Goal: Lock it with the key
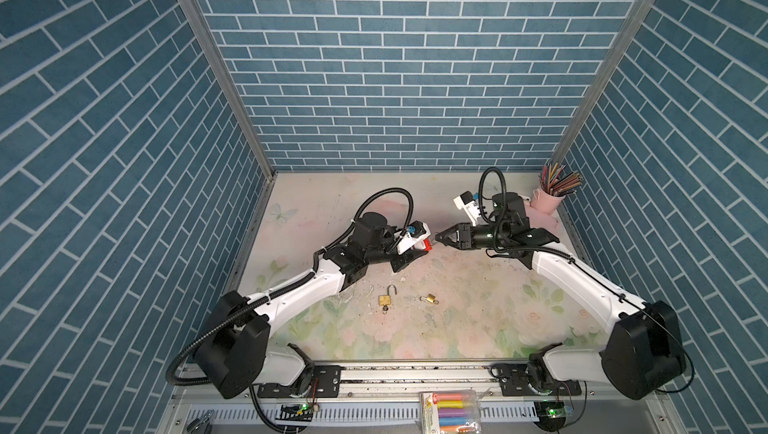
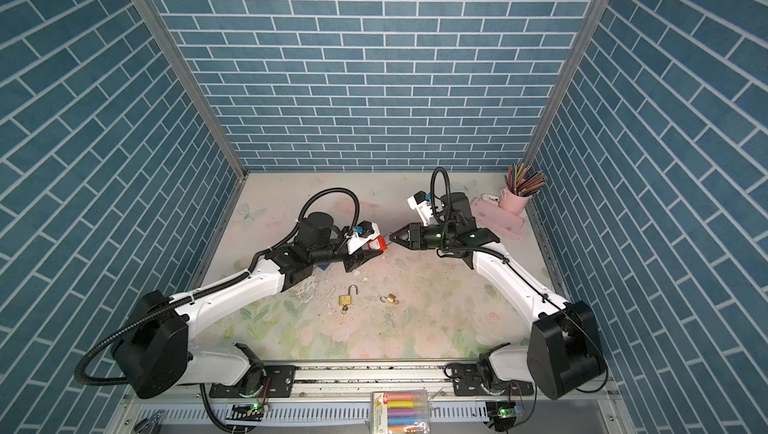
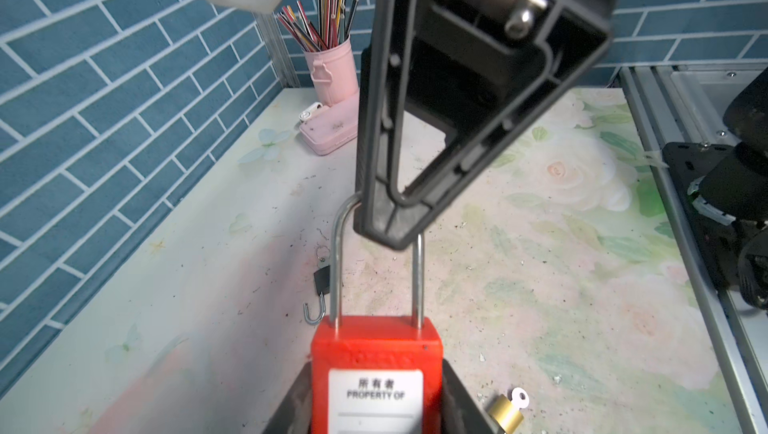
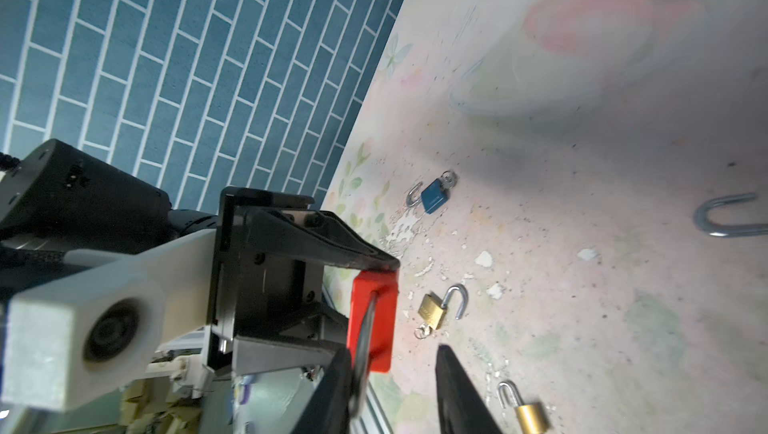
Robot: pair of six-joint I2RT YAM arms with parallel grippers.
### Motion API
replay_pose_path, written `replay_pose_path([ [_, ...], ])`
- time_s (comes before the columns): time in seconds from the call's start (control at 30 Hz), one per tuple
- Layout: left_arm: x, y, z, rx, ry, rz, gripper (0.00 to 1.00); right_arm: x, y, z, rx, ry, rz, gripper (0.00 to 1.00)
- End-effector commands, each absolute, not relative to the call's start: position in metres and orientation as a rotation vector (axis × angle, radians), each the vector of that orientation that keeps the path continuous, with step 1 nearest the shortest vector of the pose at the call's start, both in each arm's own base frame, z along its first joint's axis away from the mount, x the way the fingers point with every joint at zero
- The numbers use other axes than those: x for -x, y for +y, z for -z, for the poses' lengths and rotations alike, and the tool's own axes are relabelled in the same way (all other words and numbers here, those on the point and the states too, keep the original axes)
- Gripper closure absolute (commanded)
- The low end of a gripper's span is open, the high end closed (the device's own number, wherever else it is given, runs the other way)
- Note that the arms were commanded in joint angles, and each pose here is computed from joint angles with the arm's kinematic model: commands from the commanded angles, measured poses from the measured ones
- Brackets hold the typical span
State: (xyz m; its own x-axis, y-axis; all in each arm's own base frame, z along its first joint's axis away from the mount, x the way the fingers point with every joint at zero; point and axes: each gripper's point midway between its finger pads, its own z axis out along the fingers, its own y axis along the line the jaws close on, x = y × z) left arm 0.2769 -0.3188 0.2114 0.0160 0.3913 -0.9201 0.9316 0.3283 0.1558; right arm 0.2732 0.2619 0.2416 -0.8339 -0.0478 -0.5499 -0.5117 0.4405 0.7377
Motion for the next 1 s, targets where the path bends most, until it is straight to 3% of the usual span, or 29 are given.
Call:
replay_pose_path([
  [0.0, -0.280, -0.318, -0.245, -1.112, 1.493, 0.685, 0.88, -0.273, 0.248, -0.276, 0.509, 2.140, -1.269, 0.53],
  [0.23, -0.312, -0.302, -0.286, -0.691, 1.573, 0.735, 0.88, -0.262, 0.232, -0.310, 0.536, 1.948, -1.155, 0.45],
  [0.4, -0.309, -0.301, -0.335, -0.482, 1.497, 0.961, 0.89, -0.250, 0.225, -0.312, 0.524, 1.765, -1.158, 0.44],
  [0.6, -0.301, -0.300, -0.372, -0.377, 1.398, 1.139, 0.89, -0.240, 0.236, -0.301, 0.545, 1.677, -1.193, 0.44],
  [0.97, -0.313, -0.285, -0.382, -0.190, 1.376, 1.198, 0.92, -0.243, 0.283, -0.313, 0.544, 1.493, -1.117, 0.46],
])
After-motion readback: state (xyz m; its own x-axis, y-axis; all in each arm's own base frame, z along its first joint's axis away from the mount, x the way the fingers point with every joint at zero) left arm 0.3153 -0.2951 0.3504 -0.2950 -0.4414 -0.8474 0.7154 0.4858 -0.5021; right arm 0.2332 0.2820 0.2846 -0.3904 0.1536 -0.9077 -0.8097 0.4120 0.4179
